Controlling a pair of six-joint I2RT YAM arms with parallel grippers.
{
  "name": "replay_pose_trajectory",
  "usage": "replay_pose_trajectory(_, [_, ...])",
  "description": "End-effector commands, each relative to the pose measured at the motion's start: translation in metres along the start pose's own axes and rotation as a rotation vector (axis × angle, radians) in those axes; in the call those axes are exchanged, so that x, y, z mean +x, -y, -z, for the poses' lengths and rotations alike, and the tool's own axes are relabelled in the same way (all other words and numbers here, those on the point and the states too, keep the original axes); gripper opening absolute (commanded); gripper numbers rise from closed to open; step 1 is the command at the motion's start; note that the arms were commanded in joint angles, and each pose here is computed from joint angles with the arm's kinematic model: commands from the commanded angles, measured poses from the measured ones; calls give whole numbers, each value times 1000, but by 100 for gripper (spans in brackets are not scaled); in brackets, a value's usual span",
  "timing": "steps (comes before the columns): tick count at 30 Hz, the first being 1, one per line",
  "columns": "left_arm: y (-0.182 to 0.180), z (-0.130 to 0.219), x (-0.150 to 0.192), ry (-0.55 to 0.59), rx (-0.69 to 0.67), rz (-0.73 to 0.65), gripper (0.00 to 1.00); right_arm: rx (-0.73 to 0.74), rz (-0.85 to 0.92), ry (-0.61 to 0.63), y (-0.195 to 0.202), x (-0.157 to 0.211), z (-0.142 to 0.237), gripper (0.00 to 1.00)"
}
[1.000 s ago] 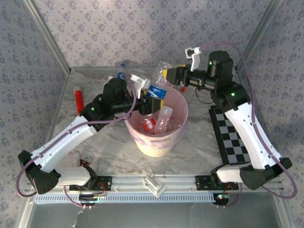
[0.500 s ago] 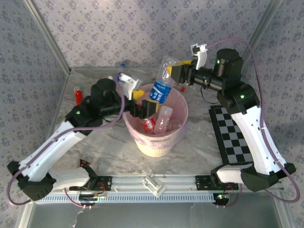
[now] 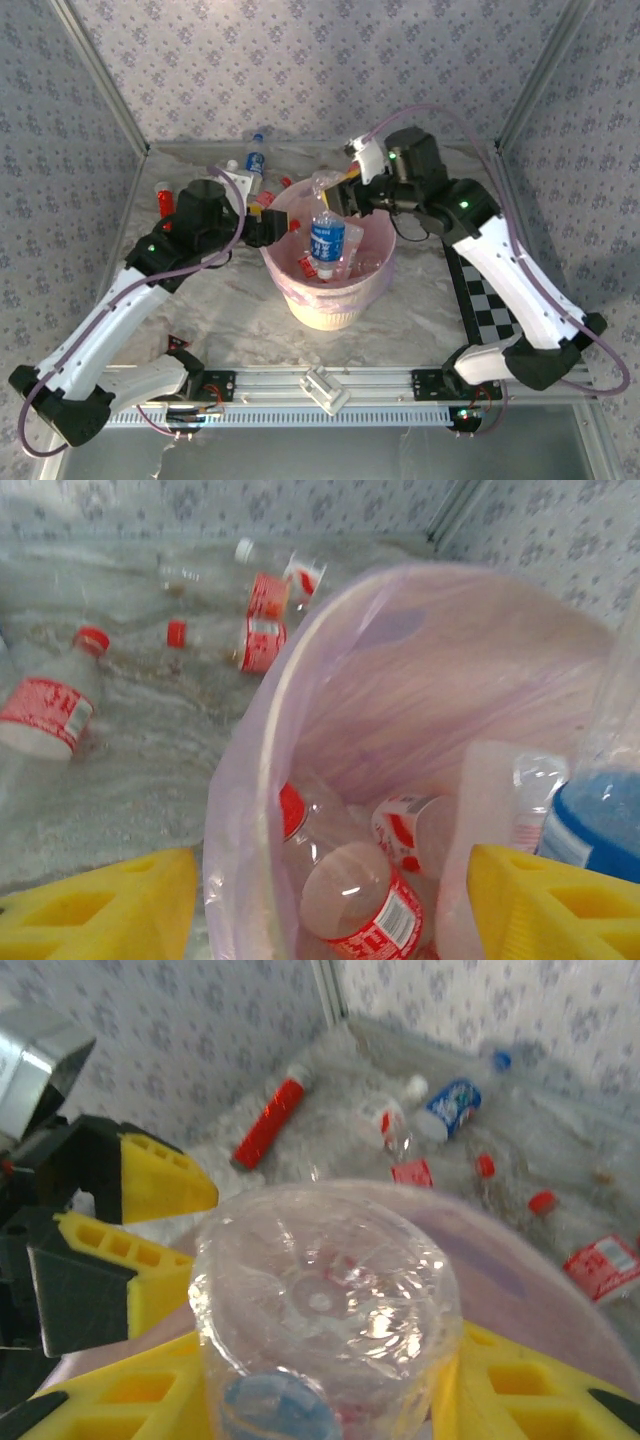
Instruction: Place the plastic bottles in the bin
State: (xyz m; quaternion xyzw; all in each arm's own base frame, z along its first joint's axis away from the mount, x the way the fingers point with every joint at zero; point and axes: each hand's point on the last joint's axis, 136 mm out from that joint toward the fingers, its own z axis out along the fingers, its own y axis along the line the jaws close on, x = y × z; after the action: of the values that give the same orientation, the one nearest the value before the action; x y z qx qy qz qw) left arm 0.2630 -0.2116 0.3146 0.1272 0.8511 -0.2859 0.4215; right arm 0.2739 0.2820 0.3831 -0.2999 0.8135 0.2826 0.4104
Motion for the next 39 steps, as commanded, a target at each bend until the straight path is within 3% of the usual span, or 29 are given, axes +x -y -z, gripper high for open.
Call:
replay_pose_trajectory(1, [2,-2,-1,12,22,44,68,58,19,-109,10,30,-20,43])
replay_pose_trajectory(7, [3,-3,1,16,36,59,59,71,-18,-231,15,68,-58,43])
replay_pose_trajectory(18, [3,-5,4,18,44,70,53,114,-14,-415,17,130,-108,43])
replay_pose_trajectory(21, [4,-4,3,22,48,68,52,112,-29,-412,15,135,-112,45])
replay_pose_trajectory(24, [4,-2,2,29,51,64,53,110,-37,-370,13,126,-107,54])
replay_pose_trajectory(33, [10,10,-13,72,64,33,61,153,-20,-255,12,83,-65,82])
replay_pose_trajectory(39, [17,29,-42,142,58,-42,84,164,-27,-154,9,55,-30,93])
